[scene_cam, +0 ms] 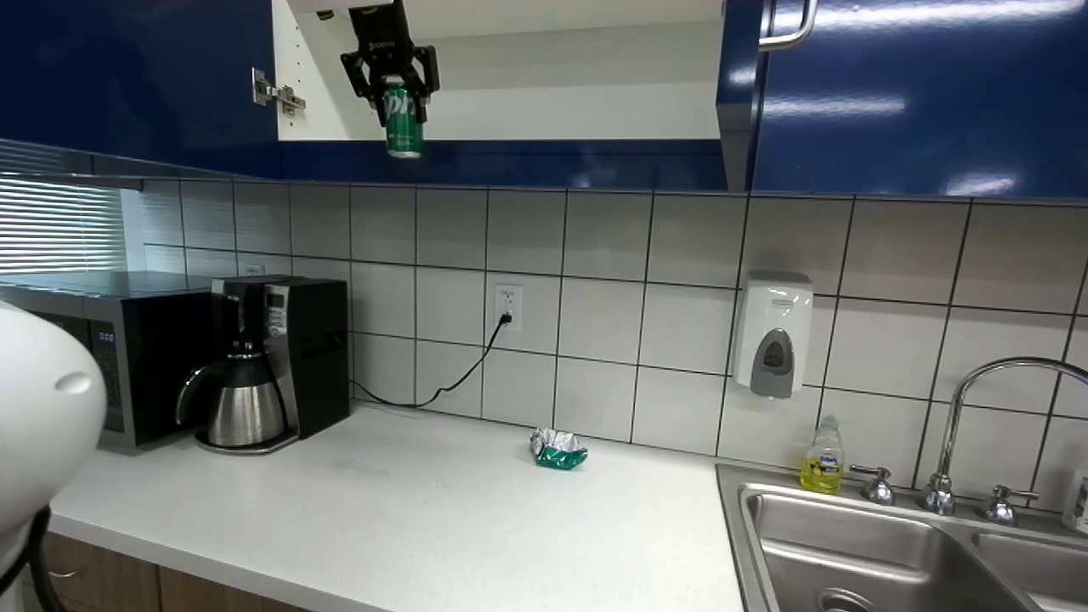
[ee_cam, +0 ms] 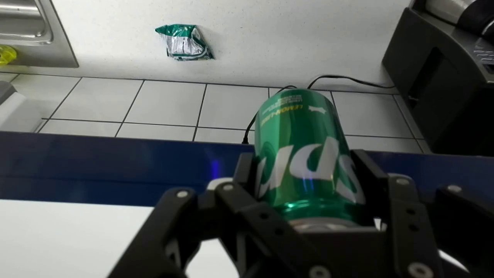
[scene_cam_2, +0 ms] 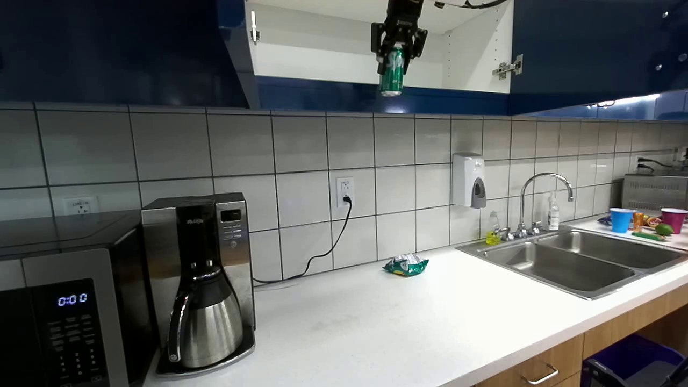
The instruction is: Put the can in the top cabinet
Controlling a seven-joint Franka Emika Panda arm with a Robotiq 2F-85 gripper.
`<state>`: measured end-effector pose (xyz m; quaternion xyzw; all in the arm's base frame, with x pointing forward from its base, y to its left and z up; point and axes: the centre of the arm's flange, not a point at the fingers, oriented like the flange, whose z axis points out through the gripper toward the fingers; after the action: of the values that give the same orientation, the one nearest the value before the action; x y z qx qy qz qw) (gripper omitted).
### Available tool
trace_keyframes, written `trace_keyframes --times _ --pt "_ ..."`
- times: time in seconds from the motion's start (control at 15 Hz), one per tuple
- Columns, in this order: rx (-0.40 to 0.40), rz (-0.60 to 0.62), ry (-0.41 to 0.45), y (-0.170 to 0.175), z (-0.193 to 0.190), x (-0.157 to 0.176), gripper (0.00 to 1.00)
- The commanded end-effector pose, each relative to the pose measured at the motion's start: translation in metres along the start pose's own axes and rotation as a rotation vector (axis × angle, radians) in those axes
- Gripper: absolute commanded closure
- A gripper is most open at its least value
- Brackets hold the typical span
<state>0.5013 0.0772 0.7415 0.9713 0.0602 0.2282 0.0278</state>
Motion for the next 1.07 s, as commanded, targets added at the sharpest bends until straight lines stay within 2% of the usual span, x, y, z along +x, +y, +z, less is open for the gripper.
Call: trace_keyframes --times 0.0,0.67,1.0 --pt "0.003 0.033 0.003 -0.004 -0.017 0.034 0.6" --pt "0.008 0.066 -0.027 -0.004 -0.037 0.059 0.6" --pt "0.003 0.076 -0.013 -0.004 -0.05 0.069 0.6"
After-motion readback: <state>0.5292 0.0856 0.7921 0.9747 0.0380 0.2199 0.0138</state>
